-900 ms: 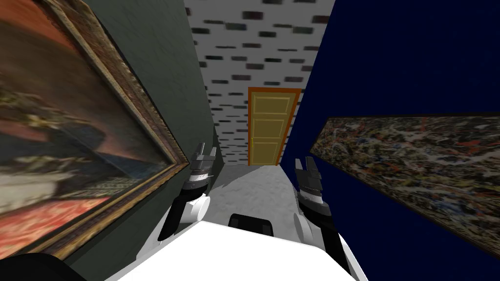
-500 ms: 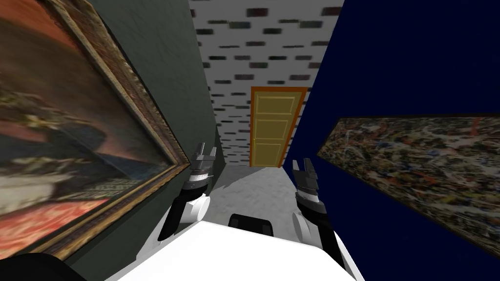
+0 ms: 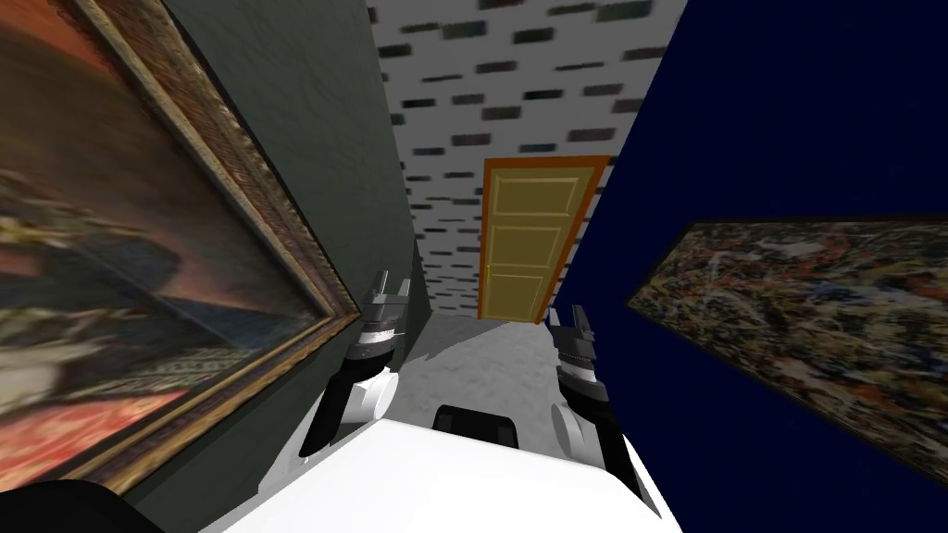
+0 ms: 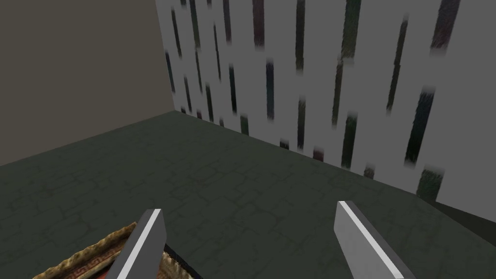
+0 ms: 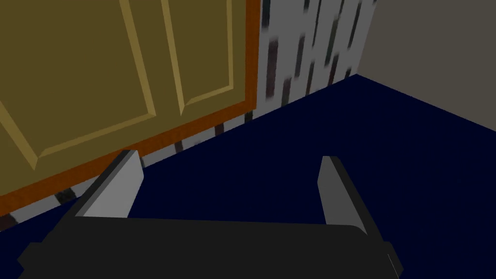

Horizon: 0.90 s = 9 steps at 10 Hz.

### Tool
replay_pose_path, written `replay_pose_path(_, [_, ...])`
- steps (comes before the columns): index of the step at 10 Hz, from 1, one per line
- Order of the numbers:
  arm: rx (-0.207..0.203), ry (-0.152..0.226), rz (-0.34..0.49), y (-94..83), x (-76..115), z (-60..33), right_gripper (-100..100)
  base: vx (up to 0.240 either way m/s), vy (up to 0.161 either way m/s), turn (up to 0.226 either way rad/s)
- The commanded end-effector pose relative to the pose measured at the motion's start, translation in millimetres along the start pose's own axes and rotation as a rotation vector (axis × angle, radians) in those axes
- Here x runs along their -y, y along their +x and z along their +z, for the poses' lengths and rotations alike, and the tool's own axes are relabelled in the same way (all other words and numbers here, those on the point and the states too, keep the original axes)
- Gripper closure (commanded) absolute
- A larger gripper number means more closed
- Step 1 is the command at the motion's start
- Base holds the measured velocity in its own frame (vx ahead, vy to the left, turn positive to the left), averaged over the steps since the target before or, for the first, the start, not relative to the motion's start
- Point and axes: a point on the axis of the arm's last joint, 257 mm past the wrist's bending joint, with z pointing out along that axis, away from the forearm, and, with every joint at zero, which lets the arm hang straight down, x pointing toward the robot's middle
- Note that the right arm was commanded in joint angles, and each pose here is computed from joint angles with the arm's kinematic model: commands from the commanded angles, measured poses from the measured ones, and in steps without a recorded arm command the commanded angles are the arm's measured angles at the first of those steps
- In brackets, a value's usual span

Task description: Pull the door open

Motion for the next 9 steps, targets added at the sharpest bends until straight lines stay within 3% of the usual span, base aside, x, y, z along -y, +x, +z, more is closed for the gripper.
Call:
replay_pose_path(1, [0.007,0.016,0.052,-3.8,10.5,-1.5,-100,0.109,0.004,0.133])
replay_pose_path(9, [0.063,0.088,0.266,-21.8,59.9,-16.7,-100,0.097,0.007,0.109])
